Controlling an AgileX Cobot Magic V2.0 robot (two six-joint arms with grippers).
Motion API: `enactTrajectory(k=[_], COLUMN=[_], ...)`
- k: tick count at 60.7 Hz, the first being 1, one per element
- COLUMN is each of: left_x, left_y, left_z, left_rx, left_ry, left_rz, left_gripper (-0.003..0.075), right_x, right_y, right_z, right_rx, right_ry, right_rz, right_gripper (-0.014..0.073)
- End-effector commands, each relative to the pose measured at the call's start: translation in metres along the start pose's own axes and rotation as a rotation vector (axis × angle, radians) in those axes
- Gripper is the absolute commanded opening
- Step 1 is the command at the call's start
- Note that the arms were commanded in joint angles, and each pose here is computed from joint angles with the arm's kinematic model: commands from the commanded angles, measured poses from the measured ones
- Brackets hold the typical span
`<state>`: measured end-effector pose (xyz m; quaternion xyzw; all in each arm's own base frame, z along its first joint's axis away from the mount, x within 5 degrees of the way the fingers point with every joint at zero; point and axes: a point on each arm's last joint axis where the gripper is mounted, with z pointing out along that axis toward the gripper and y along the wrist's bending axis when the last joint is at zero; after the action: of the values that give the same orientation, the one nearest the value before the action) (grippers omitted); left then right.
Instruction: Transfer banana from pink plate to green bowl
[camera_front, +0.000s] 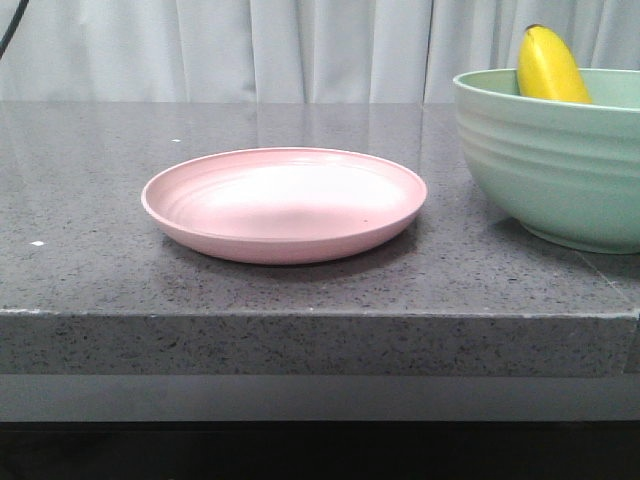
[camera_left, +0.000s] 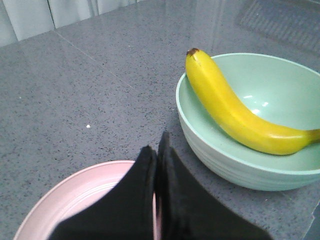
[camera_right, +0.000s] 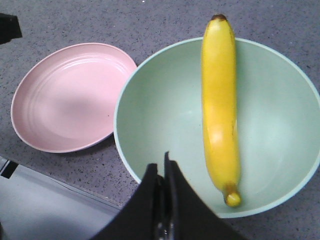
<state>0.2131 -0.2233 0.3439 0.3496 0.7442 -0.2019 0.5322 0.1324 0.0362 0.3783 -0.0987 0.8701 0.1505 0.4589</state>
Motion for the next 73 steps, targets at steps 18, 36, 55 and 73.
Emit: enactTrajectory(k=[18,36,55,73], left_x=[-0.022,-0.017,0.066,0.151], left_y=[0.054,0.093,0.095,0.057], left_z=[-0.039,-0.099,-0.167,-0.205], left_rx=[-0.184,-0.377,-0.612,-0.766], left_ry=[-0.113,-0.144,-0.193,-0.359], left_rz=[-0.055,-0.147,-0.324,-0.405], left_gripper=[-0.002,-0.002,-0.002,-0.002], right_x=[-0.011,-0.011,-0.011,-0.011], right_y=[0.002,0.002,0.002,0.002], right_z=[-0.006,-0.006,-0.006,-0.006], right_rx=[0.001,0.001,0.001,0.001], right_ry=[-0.09,-0.09,-0.09,-0.09], right_rz=[-0.005,-0.005,-0.005,-0.005], right_gripper=[-0.0071,-0.0071,-0.0071,-0.0071])
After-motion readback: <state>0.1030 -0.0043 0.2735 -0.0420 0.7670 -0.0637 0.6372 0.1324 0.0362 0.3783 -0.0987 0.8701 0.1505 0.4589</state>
